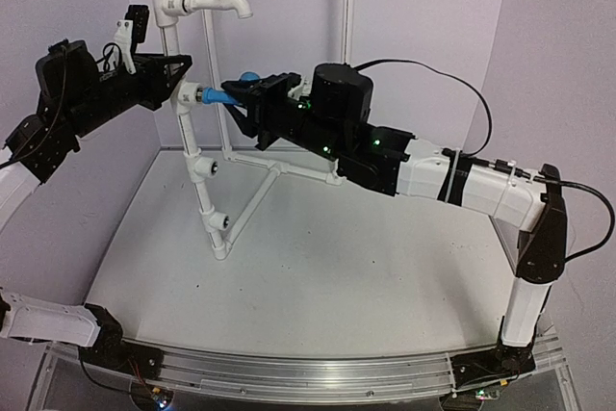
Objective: Install the water faucets
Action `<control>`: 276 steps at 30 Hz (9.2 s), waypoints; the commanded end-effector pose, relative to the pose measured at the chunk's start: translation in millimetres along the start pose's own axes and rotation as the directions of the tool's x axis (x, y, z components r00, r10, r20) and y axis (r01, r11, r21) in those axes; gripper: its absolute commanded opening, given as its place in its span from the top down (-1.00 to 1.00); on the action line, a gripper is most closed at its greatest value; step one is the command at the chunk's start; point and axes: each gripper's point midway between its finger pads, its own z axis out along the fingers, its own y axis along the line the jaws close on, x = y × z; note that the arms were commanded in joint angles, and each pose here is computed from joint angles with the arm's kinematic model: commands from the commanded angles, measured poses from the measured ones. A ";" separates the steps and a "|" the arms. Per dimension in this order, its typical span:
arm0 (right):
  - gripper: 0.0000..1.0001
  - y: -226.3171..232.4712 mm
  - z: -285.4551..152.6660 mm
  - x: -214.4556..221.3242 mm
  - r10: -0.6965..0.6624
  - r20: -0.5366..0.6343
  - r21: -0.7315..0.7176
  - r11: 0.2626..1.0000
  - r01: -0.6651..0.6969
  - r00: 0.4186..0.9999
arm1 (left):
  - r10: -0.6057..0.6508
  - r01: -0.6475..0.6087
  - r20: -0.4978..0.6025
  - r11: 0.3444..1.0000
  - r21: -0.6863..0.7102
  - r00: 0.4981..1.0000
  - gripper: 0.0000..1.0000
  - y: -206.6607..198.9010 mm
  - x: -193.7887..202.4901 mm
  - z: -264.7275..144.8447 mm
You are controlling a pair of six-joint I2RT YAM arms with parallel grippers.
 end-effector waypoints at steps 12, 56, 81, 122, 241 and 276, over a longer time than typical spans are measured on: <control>-0.94 18.2 -45.7 -13.6 -0.138 0.053 0.010 0.990 0.138 0.989 | -0.173 0.134 -0.222 0.974 -0.182 0.960 1.00 22.5 80.1 8.3; -0.50 14.3 -59.8 -1.2 -0.242 0.226 -0.067 -0.970 0.233 -0.944 | -0.192 0.210 -0.266 0.977 0.041 0.945 1.00 -18.8 73.1 2.2; 0.51 3.2 -18.1 -0.3 -0.301 0.247 -0.080 -0.954 0.290 -0.921 | -0.202 0.230 -0.283 0.971 0.068 0.938 1.00 -24.7 76.1 4.5; 0.47 82.7 -32.8 -19.6 -0.254 -0.176 -0.330 0.926 0.186 0.951 | -0.208 0.216 -0.289 0.976 -0.006 0.935 1.00 -12.0 84.2 12.5; -0.72 3.4 -96.0 21.7 -0.211 0.420 -0.164 -0.974 0.155 -0.882 | -0.226 0.248 -0.308 0.968 0.034 0.924 1.00 -21.0 80.7 9.3; 0.40 19.6 -16.6 2.4 -0.075 0.335 0.060 -0.993 0.101 -0.939 | -0.231 0.258 -0.316 0.965 0.049 0.920 1.00 -24.3 82.6 3.9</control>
